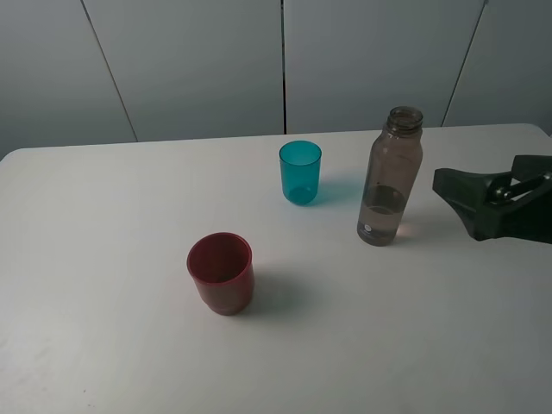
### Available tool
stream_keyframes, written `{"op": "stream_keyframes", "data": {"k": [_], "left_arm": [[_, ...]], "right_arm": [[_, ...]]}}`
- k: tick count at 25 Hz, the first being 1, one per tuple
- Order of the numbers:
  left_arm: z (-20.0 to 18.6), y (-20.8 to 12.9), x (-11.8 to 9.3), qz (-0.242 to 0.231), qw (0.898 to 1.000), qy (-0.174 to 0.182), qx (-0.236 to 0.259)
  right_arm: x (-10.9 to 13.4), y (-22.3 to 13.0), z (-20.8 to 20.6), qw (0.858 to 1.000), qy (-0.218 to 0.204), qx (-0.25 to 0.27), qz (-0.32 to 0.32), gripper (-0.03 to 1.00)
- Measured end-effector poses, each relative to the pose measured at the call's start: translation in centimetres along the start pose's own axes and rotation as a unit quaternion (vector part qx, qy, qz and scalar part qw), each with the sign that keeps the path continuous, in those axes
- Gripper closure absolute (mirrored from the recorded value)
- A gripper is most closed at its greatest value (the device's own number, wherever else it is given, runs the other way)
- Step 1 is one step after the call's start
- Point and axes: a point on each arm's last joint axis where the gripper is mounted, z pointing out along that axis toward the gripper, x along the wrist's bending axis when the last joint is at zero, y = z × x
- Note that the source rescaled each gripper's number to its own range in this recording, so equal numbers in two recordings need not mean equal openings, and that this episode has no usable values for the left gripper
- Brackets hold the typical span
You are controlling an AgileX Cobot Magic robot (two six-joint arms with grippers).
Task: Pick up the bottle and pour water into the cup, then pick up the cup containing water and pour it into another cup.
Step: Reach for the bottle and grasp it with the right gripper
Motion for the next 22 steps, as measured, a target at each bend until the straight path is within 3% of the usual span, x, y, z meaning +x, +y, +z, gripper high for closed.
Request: {"op": "stream_keyframes", "data": {"k": [22], "left_arm": [[0.0,0.0,0.0,0.000,1.000,0.000,0.000]], "right_arm": [[-0.9,-3.4,7.0,0.997,-0.025,-0.065,-0.037,-0.03]]}}
